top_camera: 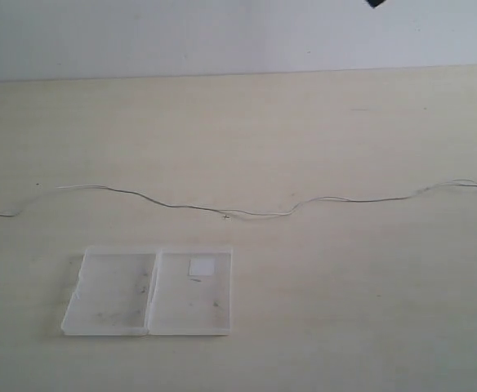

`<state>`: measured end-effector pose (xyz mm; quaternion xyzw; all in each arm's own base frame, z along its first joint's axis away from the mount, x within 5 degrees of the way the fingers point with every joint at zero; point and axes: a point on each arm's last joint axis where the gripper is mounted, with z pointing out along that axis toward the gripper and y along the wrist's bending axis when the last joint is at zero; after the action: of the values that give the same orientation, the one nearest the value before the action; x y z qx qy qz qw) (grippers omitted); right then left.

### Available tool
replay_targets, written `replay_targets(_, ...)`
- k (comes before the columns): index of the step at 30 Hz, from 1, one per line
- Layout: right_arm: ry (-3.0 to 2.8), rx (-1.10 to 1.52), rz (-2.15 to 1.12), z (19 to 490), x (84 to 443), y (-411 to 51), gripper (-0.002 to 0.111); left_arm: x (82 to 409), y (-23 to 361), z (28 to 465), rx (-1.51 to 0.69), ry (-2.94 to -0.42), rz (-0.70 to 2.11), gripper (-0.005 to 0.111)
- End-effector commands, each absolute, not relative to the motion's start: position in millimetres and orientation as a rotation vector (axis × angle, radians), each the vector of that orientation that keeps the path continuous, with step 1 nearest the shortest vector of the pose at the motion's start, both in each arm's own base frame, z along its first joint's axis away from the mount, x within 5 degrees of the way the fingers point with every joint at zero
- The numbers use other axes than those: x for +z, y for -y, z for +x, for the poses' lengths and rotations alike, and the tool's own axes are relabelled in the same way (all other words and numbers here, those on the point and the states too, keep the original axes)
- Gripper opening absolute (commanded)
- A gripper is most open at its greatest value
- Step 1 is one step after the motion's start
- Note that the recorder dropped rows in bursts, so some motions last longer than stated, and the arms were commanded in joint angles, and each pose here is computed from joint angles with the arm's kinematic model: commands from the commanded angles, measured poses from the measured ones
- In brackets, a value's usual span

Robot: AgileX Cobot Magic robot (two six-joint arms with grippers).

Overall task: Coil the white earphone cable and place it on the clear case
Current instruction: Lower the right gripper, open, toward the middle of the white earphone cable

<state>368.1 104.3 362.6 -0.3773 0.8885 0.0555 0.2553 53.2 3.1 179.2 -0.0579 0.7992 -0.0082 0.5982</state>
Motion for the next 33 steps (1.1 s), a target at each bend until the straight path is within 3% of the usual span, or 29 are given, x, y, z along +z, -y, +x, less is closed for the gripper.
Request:
replay_targets(1,-2.532,0.091,-0.962,371.6,346.4,-119.9,0.009,181.3,-3.2,53.1,-0.016,-1.833,-0.132,0.0)
replay_targets(5,-2.592,0.129,-0.817,369.4,345.0,-128.5,0.01,181.3,-3.2,53.1,-0.016,-1.833,-0.132,0.0)
replay_targets(10,-2.565,0.1,-0.924,364.0,343.0,-141.2,0.012,181.3,-3.2,53.1,-0.016,-1.833,-0.132,0.0)
replay_targets(17,-2.539,-0.297,-1.08,358.2,330.7,-140.6,0.028,181.3,-3.2,53.1,-0.016,-1.833,-0.132,0.0)
replay_targets(25,-2.5,-0.41,-0.97,343.7,353.9,-127.0,0.028,181.3,-3.2,53.1,-0.016,-1.833,-0.132,0.0)
replay_targets(33,-2.513,-0.692,-1.062,332.6,332.4,-105.4,0.028,181.3,-3.2,53.1,-0.016,-1.833,-0.132,0.0)
